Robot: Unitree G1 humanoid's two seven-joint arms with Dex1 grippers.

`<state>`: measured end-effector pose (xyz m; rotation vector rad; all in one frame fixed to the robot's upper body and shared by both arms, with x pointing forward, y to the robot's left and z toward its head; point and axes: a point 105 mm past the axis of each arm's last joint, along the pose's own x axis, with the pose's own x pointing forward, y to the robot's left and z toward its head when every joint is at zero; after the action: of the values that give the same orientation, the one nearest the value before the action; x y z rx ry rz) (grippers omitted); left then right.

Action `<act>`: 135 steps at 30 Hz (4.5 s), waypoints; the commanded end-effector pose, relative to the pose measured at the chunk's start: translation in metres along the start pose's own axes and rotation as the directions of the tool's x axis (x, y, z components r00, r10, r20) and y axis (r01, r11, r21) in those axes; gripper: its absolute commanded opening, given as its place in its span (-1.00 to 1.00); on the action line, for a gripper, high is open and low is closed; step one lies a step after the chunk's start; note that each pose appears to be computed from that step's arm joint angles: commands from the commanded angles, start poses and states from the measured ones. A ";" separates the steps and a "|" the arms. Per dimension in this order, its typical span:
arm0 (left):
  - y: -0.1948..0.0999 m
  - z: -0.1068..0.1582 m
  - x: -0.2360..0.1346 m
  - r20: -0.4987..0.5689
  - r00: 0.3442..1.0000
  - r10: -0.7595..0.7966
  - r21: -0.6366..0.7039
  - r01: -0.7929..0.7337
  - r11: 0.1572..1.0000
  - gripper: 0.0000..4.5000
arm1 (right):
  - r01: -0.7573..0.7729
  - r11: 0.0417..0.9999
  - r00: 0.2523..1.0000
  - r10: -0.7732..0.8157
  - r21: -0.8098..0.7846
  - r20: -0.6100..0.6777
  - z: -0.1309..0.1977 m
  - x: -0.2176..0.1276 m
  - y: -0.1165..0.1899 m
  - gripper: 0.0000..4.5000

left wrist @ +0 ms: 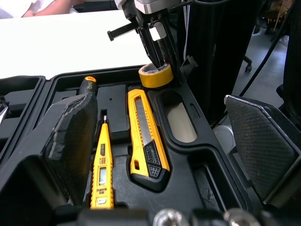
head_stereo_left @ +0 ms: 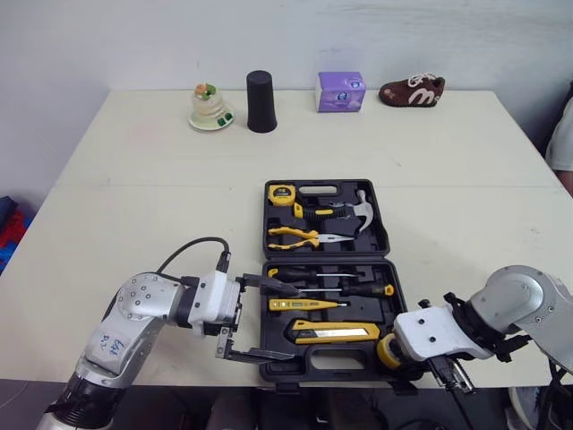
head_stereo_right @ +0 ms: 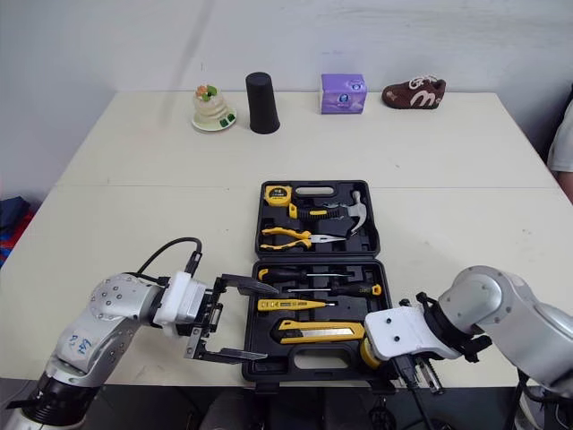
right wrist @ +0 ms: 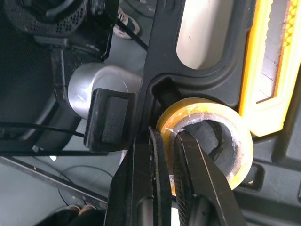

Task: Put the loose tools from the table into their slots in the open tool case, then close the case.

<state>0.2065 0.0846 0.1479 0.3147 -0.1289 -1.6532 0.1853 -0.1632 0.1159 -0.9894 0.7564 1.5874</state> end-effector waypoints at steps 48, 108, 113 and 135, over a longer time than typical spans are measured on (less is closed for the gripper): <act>0.028 -0.001 -0.043 -0.050 0.973 0.223 -0.010 -0.224 0.975 1.00 | 0.102 0.910 0.731 -0.342 0.401 0.590 -0.053 0.027 0.006 -0.98; 0.131 -0.010 -0.103 -0.457 0.674 0.581 -0.341 -0.736 0.585 1.00 | 0.459 0.362 0.615 -0.788 0.811 0.004 -0.083 -0.099 -0.119 0.97; 0.148 0.000 -0.073 -0.519 0.673 0.528 -0.400 -0.736 0.546 1.00 | 0.335 0.255 0.635 -0.772 0.907 -0.018 -0.066 -0.106 -0.130 0.97; 0.179 -0.040 -0.040 -0.628 0.586 0.513 -0.353 -0.801 0.483 1.00 | 0.309 0.080 0.652 -0.743 0.948 -0.149 -0.049 -0.080 -0.174 0.97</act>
<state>0.3894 0.1113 0.1524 0.0757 0.6227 -0.6863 0.3681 -0.1967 0.1565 0.0326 0.7555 0.3857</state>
